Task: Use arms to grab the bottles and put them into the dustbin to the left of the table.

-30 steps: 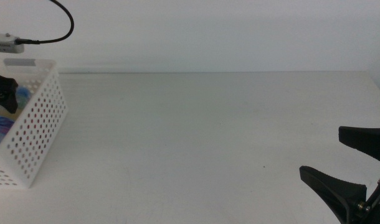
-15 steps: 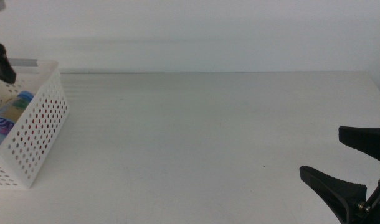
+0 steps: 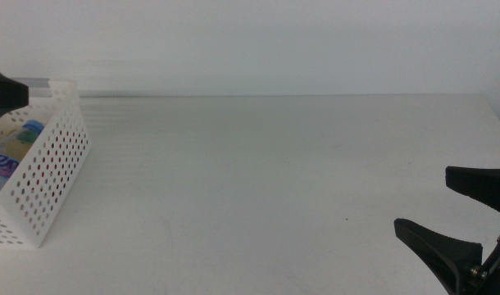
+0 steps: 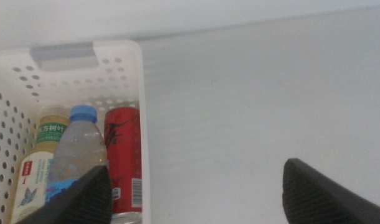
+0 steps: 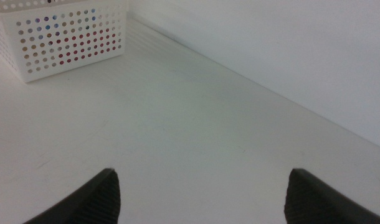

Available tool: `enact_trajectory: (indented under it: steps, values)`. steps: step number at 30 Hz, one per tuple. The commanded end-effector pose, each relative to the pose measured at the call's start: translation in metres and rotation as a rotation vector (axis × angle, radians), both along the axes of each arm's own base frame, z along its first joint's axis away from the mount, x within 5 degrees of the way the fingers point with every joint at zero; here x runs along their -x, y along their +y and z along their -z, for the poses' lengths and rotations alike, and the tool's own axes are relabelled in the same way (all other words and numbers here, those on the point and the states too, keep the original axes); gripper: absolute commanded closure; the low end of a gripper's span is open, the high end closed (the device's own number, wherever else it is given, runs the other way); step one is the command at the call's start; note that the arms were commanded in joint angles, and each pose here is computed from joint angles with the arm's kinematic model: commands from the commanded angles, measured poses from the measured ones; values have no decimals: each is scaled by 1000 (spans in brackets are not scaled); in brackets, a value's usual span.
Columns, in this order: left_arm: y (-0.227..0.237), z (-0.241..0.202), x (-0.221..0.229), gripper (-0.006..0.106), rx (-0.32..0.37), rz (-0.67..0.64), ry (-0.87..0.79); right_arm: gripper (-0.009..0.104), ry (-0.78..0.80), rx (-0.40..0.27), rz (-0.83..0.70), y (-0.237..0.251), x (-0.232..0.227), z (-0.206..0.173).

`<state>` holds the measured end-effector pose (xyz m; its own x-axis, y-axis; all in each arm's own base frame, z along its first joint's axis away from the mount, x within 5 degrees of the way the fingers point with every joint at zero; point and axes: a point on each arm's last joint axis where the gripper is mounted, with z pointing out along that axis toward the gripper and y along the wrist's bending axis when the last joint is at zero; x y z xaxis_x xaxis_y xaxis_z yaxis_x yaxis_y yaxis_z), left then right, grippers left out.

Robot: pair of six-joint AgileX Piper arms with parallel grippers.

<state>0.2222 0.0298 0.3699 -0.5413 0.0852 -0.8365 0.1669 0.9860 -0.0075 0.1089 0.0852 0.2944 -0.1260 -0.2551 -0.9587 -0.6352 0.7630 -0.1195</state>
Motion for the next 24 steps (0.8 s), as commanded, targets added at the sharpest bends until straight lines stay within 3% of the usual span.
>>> enact_trajectory:
  steps: [1,10,18,24]
  values:
    - [-4,-16,15,10,49,-56,-149,16,-88,-48,-2,1,-2,-16]
    - [-8,-25,31,10,77,-89,-246,16,-88,-48,-2,1,-2,-16]
    - [-11,-28,30,10,158,-91,-268,16,-88,-48,-2,1,-2,-16]
    - [-9,-29,29,10,140,-110,-286,16,-88,-48,-2,1,-2,-16]
